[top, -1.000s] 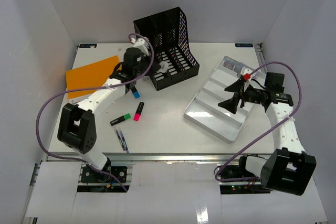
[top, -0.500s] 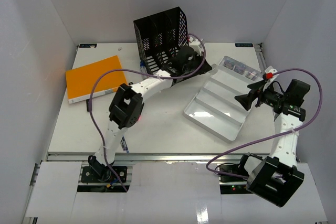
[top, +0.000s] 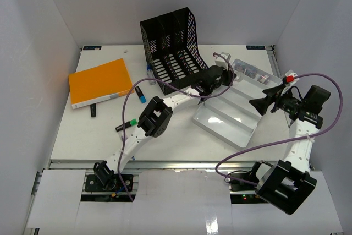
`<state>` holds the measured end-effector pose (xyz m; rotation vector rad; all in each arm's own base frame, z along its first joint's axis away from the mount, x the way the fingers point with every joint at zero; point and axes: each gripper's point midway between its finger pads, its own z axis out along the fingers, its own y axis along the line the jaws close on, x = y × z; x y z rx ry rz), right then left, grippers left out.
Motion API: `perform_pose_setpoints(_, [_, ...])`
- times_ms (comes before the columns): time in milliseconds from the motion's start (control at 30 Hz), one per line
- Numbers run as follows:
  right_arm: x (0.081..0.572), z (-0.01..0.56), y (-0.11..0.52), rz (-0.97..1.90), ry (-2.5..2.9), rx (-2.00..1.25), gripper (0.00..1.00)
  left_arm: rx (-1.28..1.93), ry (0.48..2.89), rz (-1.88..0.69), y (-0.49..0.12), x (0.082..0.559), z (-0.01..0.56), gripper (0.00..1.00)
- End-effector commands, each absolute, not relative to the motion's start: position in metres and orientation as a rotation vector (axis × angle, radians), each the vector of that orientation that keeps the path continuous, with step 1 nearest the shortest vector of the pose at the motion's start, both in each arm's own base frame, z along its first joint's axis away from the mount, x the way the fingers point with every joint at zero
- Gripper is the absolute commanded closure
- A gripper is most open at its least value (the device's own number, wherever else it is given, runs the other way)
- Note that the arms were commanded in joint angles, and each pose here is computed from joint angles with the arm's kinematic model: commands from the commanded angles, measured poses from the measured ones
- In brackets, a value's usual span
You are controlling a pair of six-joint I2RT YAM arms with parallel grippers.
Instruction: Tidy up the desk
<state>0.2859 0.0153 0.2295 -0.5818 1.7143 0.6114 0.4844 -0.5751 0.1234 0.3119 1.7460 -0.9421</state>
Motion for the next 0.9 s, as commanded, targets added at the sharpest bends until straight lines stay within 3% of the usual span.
perform_pose_setpoints(0, [0.286, 0.233, 0.017, 0.650, 1.683, -0.581, 0.05, 0.214, 1.565, -0.855, -0.568, 0.513, 0.166, 1.00])
perform_pose_setpoints(333, [0.285, 0.233, 0.018, 0.680, 1.668, -0.574, 0.05, 0.228, 1.586, -0.760, -0.562, 0.521, 0.136, 0.96])
perform_pose_setpoints(600, [0.285, 0.231, 0.017, 0.680, 1.666, -0.571, 0.05, 0.246, 1.591, -0.825, -0.570, 0.511, 0.152, 0.50])
perform_pose_setpoints(733, [0.284, 0.229, 0.017, 0.679, 1.663, -0.577, 0.05, 0.277, 1.590, -0.853, -0.572, 0.501, 0.172, 0.40])
perform_pose_setpoints(867, [0.282, 0.228, 0.018, 0.676, 1.655, -0.590, 0.05, 0.292, 1.588, -0.857, -0.563, 0.491, 0.203, 0.38])
